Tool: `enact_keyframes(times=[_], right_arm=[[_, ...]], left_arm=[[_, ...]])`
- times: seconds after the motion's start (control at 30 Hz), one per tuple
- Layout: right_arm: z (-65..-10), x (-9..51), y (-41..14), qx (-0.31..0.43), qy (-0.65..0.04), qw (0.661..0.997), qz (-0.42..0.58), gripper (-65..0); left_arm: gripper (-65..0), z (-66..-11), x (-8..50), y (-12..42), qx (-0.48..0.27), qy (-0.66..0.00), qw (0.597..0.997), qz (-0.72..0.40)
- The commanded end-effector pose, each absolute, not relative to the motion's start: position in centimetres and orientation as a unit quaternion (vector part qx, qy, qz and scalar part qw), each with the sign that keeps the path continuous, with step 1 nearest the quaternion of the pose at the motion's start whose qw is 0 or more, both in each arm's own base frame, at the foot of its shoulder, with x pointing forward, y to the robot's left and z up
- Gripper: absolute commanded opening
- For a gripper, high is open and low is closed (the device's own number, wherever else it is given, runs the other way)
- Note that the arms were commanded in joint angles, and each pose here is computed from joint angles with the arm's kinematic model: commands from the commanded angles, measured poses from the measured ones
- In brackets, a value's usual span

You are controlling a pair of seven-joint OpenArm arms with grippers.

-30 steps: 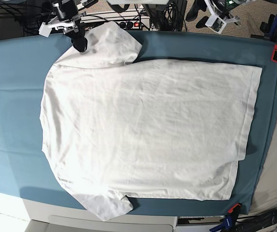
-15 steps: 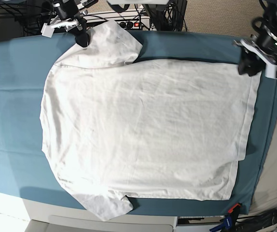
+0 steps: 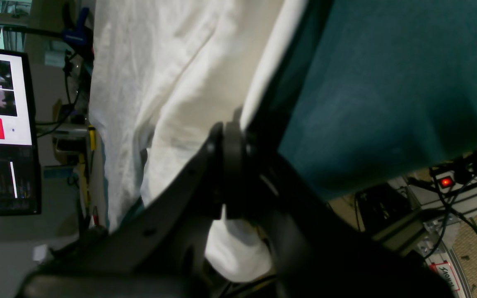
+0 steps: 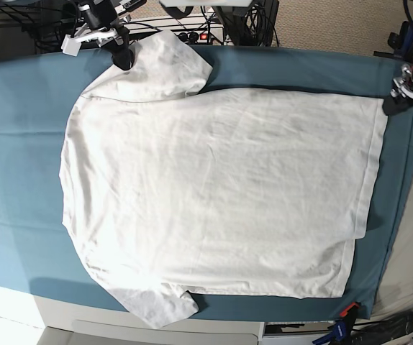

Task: Fold the T-shirt properly
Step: 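Grasp the shirt's shoulder corner with right gripper, hem corner with left, then lift both held corners and fold that side strip over the shirt body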

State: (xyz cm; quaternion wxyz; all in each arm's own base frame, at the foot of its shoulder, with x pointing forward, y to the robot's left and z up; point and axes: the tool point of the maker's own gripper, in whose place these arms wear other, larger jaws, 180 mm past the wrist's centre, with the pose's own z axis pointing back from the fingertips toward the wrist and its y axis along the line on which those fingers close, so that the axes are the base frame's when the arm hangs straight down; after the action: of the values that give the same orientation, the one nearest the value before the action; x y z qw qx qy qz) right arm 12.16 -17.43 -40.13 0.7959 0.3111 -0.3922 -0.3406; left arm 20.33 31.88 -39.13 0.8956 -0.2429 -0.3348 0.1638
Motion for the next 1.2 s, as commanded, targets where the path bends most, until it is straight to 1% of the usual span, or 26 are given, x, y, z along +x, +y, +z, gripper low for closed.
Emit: enact_keyframes(times=[0.0,0.1,0.23,0.3,0.6,0.7,0.73,0.77,0.8,0.87,0.9,1.03,1.17], right_arm=[[-40.0,11.8,-17.4,0.308,-0.390,0.801,-0.333,-65.0],[-40.1,11.8,-17.4,0.307,-0.390,0.802,-0.332,-65.0],[-40.2,11.8,-17.1,0.306,-0.388,0.803,-0.332,-65.0],[-40.3,11.8,-17.2,0.303,-0.387,0.806,-0.330,-65.0],[-40.3,11.7,-17.1,0.303,-0.386,0.807,-0.329,-65.0],[-40.3,11.7,-17.1,0.303,-0.386,0.807,-0.329,-65.0],[-40.3,11.7,-17.1,0.303,-0.386,0.807,-0.329,-65.0],[-40.3,11.7,-17.1,0.303,-0.386,0.807,-0.329,-65.0],[-40.3,11.7,-17.1,0.303,-0.386,0.807,-0.329,-65.0],[-40.3,11.7,-17.1,0.303,-0.386,0.807,-0.329,-65.0],[-40.3,11.7,-17.1,0.303,-0.385,0.807,-0.328,-65.0],[-40.0,11.1,-16.6,0.309,-0.376,0.817,-0.311,-65.0],[-37.7,10.2,-16.7,0.301,-0.387,0.828,-0.272,-65.0]], left_arm=[[-42.2,-38.1,21.1,33.3,-0.235,-0.347,0.893,0.163],[-42.2,-38.4,20.9,33.8,-0.244,-0.338,0.892,0.175],[-42.2,-38.0,20.7,32.5,-0.274,-0.335,0.888,0.155],[-42.2,-38.1,20.6,32.2,-0.277,-0.331,0.889,0.153],[-42.2,-40.4,19.5,29.4,-0.279,-0.272,0.915,0.107],[-42.4,-40.4,19.5,28.6,-0.279,-0.266,0.918,0.090],[-43.8,-40.4,19.6,28.6,-0.276,-0.266,0.919,0.087],[-46.5,-40.3,19.7,28.7,-0.274,-0.267,0.920,0.088],[-50.8,-40.2,19.8,28.7,-0.271,-0.268,0.920,0.087],[-63.4,-40.1,19.9,28.7,-0.266,-0.270,0.922,0.080],[-65.0,-40.0,20.0,28.7,-0.265,-0.272,0.922,0.078],[-65.0,-39.3,19.9,29.0,-0.254,-0.269,0.927,0.058],[-65.0,-38.1,18.9,29.3,-0.236,-0.261,0.936,0.024]])
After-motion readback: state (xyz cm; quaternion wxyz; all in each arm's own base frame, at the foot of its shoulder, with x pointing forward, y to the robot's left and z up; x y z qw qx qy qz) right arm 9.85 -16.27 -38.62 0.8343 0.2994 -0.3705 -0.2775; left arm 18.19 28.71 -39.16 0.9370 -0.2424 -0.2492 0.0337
